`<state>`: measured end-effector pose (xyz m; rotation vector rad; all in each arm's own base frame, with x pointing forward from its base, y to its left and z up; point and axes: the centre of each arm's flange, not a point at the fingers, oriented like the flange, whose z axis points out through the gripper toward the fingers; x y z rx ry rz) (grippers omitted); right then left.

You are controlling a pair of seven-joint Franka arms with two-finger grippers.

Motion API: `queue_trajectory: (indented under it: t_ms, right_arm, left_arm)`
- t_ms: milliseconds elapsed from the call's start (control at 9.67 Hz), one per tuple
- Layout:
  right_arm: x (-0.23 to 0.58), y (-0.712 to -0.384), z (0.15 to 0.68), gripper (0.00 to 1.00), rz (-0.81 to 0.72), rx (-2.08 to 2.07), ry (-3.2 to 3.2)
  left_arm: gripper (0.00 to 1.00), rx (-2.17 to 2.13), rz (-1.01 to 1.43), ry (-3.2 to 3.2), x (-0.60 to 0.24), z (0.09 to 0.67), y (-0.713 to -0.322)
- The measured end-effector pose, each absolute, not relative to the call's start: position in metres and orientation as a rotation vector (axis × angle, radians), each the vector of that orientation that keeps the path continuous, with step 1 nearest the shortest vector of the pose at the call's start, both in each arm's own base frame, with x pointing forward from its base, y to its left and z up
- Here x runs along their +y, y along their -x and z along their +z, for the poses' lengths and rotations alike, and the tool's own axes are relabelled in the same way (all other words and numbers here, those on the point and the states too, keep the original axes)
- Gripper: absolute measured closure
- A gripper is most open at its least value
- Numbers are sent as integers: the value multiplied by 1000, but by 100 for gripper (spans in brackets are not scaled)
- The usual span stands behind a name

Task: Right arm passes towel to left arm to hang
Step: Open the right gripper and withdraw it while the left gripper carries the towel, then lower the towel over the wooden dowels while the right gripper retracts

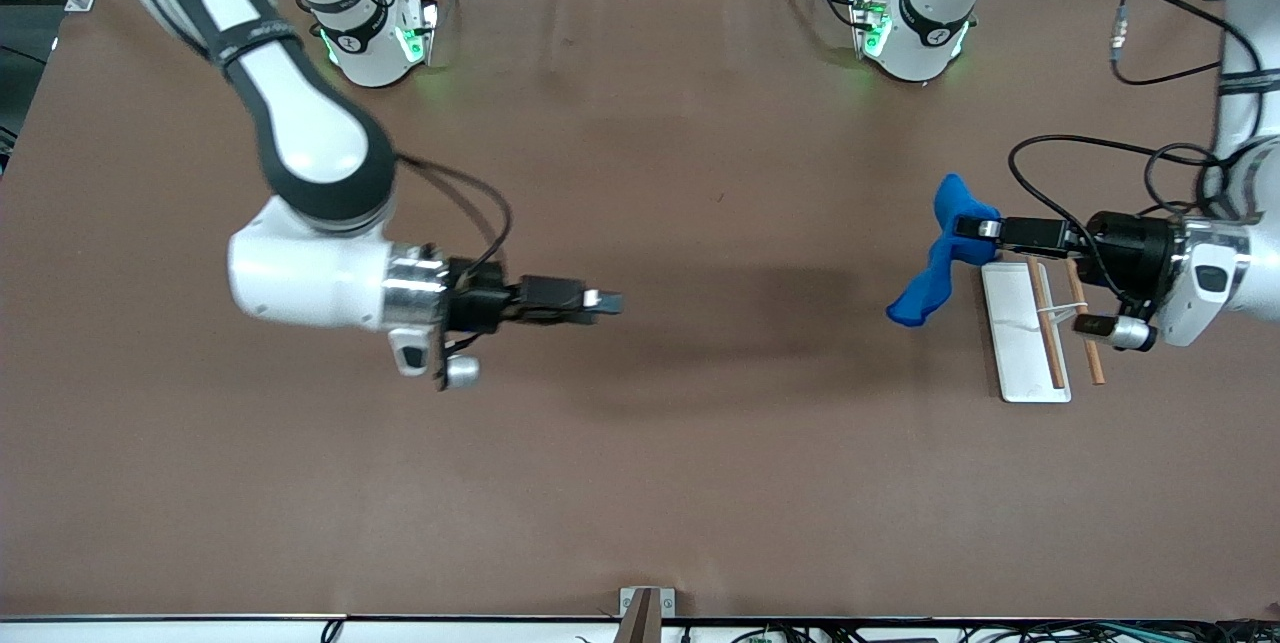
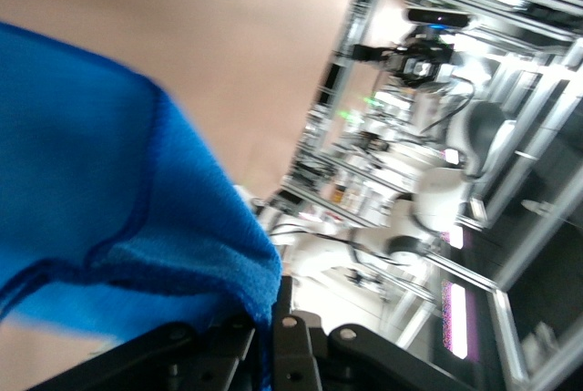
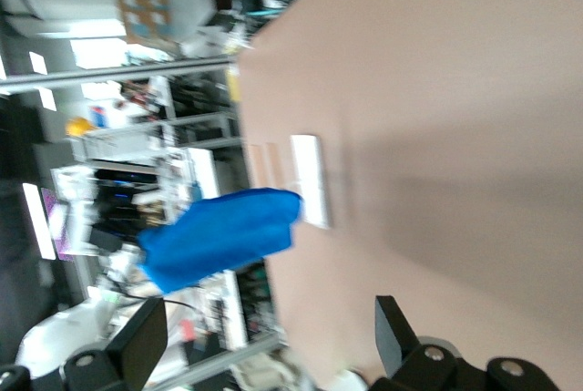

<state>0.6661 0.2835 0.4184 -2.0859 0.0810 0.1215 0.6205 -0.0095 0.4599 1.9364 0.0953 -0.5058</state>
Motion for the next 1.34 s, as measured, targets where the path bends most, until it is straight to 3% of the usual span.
queue_trajectory:
  t_ms: [207,517,1034,1345]
  right_arm:
    - [218,-681,395,0,106,51,2291]
    - [148,-678,394,0,124,33,2573]
    - [2,-655,480,0,-17,134,2983]
    - [-35,-625,556,0,-131,158,3102]
  left_arm:
    - [97,133,-531,-2135,20,458,-619]
    - [97,262,-559,-2406,52,472,-621]
    - [97,367,-467,-2745,88,455,-636]
    - [97,394,-474,-2825,107,444,-636]
